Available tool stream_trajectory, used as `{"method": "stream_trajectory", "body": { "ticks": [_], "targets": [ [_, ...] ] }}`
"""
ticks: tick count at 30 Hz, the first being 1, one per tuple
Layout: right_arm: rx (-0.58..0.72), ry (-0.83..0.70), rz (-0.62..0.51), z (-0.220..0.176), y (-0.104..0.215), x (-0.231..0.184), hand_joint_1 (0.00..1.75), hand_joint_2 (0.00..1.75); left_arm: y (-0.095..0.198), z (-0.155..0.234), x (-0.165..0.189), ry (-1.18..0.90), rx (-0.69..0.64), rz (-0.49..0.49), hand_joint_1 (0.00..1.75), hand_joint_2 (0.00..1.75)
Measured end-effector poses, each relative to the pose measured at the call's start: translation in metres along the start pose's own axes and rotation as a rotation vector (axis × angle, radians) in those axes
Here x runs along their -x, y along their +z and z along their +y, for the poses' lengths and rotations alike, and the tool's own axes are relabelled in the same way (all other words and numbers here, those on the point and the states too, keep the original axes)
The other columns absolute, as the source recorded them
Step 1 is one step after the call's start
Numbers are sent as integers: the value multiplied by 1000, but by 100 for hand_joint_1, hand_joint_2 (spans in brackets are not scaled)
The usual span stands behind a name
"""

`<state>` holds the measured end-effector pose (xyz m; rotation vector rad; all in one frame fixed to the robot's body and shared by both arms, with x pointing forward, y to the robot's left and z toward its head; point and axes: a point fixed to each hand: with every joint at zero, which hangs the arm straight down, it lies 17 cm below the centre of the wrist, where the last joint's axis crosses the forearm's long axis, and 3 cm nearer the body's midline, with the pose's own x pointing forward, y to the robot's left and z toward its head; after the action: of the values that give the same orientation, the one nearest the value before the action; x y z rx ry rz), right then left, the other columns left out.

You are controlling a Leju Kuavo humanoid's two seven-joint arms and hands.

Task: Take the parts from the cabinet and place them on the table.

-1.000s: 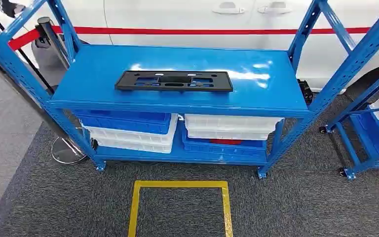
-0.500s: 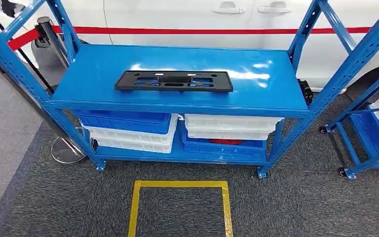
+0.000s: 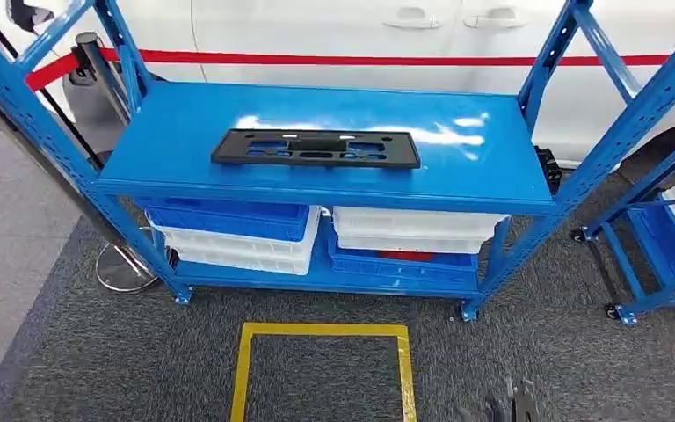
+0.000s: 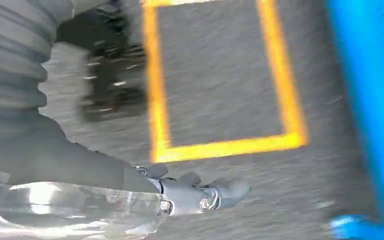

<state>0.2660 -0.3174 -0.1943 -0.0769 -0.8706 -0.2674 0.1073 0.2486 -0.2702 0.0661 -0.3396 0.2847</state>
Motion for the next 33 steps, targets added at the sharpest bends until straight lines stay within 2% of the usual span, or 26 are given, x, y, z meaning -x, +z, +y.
{"method": "stream_trajectory", "body": {
  "ticks": [8, 16, 23, 29, 33],
  "targets": [
    [-93, 4, -308, 38, -9, -110, 0, 0, -2, 5, -3, 16, -30, -8, 0, 0],
    [-238, 8, -590, 97, 18, -209, 0, 0, -3, 8, -9, 27, -52, -14, 0, 0],
    [-396, 10, -834, 155, 70, -285, 0, 0, -4, 15, -8, 33, -81, -12, 0, 0],
    [-551, -5, -1045, 201, 137, -337, 0, 0, -4, 14, -11, 35, -92, -15, 0, 0],
    [-651, -30, -1148, 224, 181, -354, 0, 0, -5, 17, -15, 32, -105, -22, 0, 0]
  ]
}}
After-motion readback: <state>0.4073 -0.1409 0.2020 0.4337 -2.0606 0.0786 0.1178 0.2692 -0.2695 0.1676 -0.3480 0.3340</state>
